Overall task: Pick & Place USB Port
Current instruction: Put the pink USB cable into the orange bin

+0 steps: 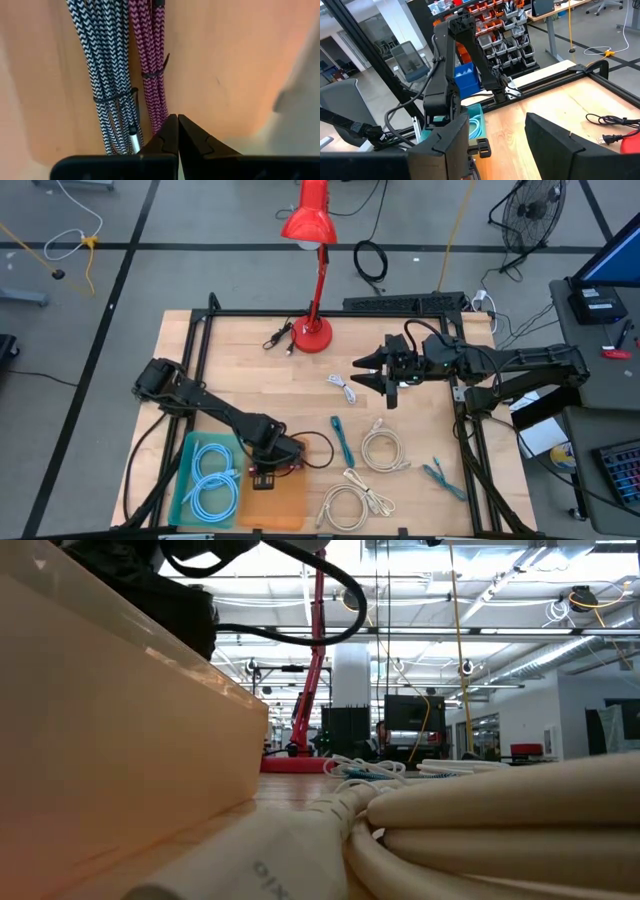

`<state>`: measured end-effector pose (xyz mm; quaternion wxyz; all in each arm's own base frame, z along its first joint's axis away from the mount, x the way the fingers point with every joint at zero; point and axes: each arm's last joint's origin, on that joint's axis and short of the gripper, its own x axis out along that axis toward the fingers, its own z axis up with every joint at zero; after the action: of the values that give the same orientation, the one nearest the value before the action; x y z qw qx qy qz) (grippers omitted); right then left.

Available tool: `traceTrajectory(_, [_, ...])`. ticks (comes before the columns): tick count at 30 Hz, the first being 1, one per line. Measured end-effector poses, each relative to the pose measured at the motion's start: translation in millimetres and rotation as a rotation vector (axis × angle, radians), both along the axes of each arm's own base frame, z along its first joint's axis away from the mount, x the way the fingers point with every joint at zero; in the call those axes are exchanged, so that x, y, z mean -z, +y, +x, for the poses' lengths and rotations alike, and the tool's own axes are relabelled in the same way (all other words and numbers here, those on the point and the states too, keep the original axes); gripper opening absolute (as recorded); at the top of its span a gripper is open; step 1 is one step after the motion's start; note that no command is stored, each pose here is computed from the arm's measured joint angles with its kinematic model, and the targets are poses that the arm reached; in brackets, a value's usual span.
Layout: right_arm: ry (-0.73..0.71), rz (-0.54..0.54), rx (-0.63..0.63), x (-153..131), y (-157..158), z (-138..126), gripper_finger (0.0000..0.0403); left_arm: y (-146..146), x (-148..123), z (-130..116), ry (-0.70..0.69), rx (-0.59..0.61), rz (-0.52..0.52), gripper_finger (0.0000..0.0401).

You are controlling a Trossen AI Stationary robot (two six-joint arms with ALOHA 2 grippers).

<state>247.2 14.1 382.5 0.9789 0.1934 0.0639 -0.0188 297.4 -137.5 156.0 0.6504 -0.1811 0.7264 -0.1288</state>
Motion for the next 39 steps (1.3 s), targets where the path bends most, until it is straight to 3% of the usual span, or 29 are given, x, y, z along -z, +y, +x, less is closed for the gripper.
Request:
traceTrajectory(8, [0.0,0.0,0.0,0.0,0.0,0.0,0.0183,-0.3,1.6,2.4,-0.033,-0.009,0.012,0.0])
traceTrajectory(21, [0.0,0.0,0.0,0.0,0.0,0.0,0.0183,-1.3,5.1,-0.6,-0.056,-0.04,0.17,0.0])
traceTrajectory(34, [-0.001,0.0,0.0,-0.1,0.0,0.0,0.0183,-2.3,5.1,-1.6,-0.059,-0.057,0.208,0.0])
traceTrajectory(39, [-0.001,0.0,0.001,-0.1,-0.1,0.0,0.0183,-1.5,-6.9,2.2,-0.071,-0.042,0.287,0.0])
